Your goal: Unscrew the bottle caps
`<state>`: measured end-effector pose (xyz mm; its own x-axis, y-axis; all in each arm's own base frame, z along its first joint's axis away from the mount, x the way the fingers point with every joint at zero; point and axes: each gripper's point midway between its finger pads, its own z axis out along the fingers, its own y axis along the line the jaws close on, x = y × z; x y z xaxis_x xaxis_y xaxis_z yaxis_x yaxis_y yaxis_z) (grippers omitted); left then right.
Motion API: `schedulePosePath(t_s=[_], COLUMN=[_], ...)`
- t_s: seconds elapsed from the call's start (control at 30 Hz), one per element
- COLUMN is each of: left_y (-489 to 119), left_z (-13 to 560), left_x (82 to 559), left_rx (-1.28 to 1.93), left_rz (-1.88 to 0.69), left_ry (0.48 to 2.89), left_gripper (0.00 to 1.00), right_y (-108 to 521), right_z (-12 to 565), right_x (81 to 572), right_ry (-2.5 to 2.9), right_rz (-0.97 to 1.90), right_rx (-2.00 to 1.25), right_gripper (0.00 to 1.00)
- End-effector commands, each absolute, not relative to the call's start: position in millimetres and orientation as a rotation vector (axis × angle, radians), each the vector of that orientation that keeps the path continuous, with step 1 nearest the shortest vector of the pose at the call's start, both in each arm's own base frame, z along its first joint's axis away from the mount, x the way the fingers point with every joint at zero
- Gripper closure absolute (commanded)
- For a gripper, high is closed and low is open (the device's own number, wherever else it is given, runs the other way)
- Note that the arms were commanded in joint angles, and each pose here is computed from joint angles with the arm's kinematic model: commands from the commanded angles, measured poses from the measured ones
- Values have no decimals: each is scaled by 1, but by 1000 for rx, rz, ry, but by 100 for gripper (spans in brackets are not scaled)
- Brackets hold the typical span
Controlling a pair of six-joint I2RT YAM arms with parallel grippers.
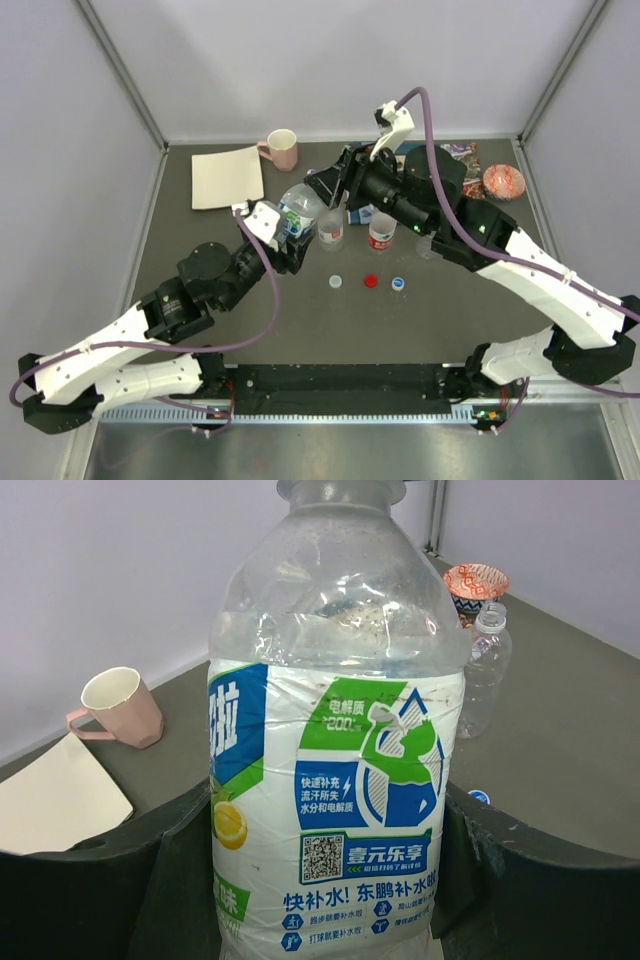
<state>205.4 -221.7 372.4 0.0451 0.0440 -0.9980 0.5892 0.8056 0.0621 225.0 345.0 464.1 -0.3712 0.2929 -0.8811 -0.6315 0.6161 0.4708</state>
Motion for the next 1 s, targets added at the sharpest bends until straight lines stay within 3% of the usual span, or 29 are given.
schedulePosePath(t_s=[0.0, 0.03, 0.13, 0.4, 0.47, 0.5, 0.53, 0.73, 0.97], left_y=[-220, -220, -220, -218, -219, -219, -219, -224, -254], left_z=[385, 386, 386, 394, 394, 393, 395, 417, 442], left_x=[205, 204, 204, 203, 203, 202, 201, 174, 90], left_rx=[492, 492, 491, 485, 489, 489, 491, 534, 875], left_rz=[-474, -475, -476, -483, -486, -490, -497, -681, -1098], left_ry=[1439, 1436, 1435, 1417, 1416, 1415, 1408, 1303, 1157], left_gripper=[47, 47, 48, 47, 47, 48, 48, 58, 62], right_y=[348, 350, 354, 365, 368, 368, 368, 369, 346], right_z=[492, 490, 486, 473, 468, 466, 464, 466, 473], right_x=[221, 221, 221, 216, 214, 214, 214, 187, 143], right_ry=[1611, 1613, 1623, 1654, 1665, 1669, 1672, 1614, 1455], right_rz=[1063, 1064, 1069, 1093, 1099, 1098, 1098, 1170, 1354], right_rx=[-264, -270, -282, -344, -364, -371, -380, -584, -911], right_gripper=[49, 56, 63, 66, 74, 83, 100, 100, 100])
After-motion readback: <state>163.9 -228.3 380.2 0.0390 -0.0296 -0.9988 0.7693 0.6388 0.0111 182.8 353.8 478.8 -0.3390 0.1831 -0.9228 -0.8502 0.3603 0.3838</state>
